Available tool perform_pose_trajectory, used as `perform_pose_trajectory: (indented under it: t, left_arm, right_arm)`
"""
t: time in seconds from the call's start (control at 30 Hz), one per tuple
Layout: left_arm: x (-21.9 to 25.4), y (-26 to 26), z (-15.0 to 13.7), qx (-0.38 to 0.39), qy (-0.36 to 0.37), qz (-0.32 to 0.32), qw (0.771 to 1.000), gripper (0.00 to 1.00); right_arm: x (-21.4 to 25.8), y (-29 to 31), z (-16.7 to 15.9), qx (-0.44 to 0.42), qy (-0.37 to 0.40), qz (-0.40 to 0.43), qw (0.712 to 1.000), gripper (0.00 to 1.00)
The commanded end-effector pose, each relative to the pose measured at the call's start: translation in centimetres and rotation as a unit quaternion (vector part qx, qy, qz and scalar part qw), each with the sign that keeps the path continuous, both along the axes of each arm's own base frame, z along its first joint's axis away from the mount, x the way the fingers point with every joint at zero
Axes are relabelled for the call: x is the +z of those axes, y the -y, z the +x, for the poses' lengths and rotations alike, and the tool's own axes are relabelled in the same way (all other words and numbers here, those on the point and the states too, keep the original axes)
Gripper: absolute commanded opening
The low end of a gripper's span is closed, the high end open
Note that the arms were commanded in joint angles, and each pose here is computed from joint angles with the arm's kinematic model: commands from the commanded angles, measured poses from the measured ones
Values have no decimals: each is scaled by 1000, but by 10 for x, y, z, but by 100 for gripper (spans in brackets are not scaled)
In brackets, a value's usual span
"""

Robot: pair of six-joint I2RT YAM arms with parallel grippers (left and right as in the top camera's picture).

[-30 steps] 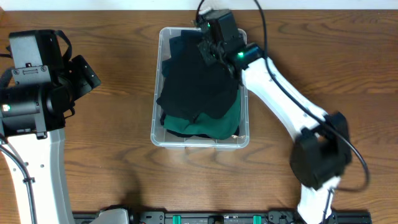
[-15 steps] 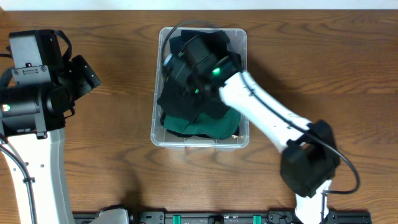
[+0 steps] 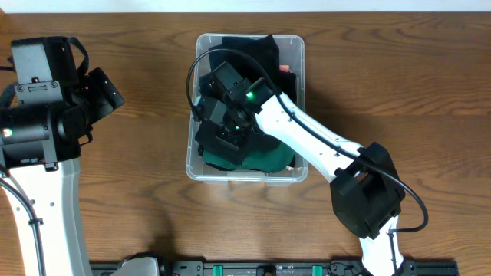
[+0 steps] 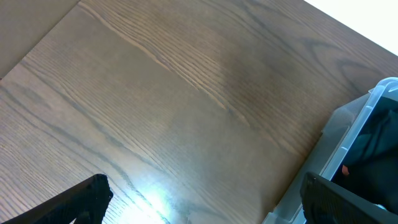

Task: Pack container
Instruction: 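Tuck and smooth the black garment inside the container with the right gripper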

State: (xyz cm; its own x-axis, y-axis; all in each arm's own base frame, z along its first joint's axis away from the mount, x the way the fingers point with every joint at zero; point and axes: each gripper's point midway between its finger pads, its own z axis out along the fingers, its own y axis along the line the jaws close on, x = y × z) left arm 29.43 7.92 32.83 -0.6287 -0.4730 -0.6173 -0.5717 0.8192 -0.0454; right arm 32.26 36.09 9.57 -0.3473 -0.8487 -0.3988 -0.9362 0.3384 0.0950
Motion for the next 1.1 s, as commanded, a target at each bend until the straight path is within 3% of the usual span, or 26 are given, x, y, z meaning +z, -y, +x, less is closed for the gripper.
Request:
perform_pose_trajectory:
  t: [0.0, 0.17, 0.3, 0.53, 0.7, 0.87, 1.07]
  left_arm:
    - [0, -3, 0, -1, -4, 9, 1000, 98]
    - [0, -3, 0, -1, -4, 9, 1000, 98]
    - [0, -3, 0, -1, -4, 9, 1000, 98]
    - [0, -3, 0, -1, -4, 9, 1000, 98]
    - [0, -3, 0, -1, -4, 9, 1000, 98]
    - [0, -3, 0, -1, -4, 9, 1000, 98]
    - [0, -3, 0, -1, -4, 9, 1000, 98]
  right_arm:
    - [53, 1, 25, -11, 67, 37, 997, 1]
    - [130, 15, 74, -76, 186, 93, 975, 1]
    - [159, 42, 121, -167, 250, 111, 947, 1]
    - [121, 75, 180, -267, 228, 123, 928, 1]
    - [56, 78, 195, -292, 182, 96, 934, 1]
    - [-1, 72, 187, -284, 140, 54, 947, 1]
    - [14, 66, 173, -274, 136, 53, 951, 1]
